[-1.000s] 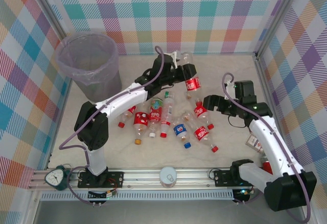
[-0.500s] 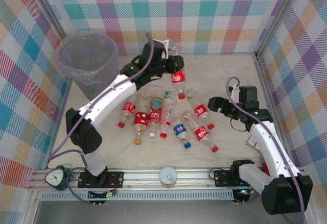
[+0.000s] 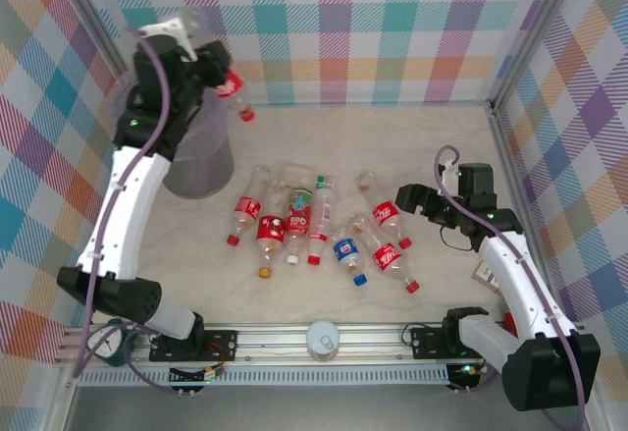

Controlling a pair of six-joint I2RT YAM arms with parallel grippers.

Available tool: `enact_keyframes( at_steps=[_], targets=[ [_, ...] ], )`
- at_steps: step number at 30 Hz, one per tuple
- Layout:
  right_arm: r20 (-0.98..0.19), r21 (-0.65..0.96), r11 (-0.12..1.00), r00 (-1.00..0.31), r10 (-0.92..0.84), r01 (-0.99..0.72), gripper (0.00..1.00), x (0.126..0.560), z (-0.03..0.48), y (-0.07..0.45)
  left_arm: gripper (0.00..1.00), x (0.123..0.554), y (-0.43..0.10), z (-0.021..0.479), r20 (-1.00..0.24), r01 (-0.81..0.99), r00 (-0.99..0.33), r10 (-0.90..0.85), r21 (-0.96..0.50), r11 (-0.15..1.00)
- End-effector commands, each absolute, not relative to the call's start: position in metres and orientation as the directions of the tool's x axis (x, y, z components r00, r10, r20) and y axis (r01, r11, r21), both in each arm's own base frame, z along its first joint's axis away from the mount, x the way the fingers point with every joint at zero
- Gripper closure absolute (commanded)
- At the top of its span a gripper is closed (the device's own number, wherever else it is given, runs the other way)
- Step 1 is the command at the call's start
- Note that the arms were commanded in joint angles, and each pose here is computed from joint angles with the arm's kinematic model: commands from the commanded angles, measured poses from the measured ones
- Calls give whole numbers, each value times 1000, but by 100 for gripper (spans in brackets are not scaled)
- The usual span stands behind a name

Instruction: Put the plastic bottles in the bin

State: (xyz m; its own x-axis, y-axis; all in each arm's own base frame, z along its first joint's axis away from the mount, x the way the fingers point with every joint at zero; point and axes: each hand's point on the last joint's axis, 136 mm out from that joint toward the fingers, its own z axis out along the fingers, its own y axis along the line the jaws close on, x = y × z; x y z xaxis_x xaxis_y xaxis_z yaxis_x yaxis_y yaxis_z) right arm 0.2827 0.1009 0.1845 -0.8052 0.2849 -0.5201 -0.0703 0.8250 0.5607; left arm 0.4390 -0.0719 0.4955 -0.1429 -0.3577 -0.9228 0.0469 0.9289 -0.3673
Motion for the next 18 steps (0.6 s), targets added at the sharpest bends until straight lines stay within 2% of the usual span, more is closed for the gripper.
enact_keyframes(
  at_steps=[1, 5, 10, 18],
  targets=[
    [-527, 574, 813, -803, 278, -95, 11, 281, 189, 105, 88, 420, -22, 526, -941, -51, -6, -339, -338, 940],
    [-519, 580, 809, -809, 276, -97, 11, 280, 188, 106, 100, 429, 35, 509, -939, -207, -48, -341, -325, 923],
    [-519, 576, 812, -811, 269, -99, 11, 279, 188, 106, 100, 458, 78, 462, -925, -332, -226, -304, -220, 917],
    [-516, 558, 826, -814, 265, -85, 11, 273, 185, 102, 100, 498, 101, 402, -874, -347, -438, -210, -51, 936]
  ],
)
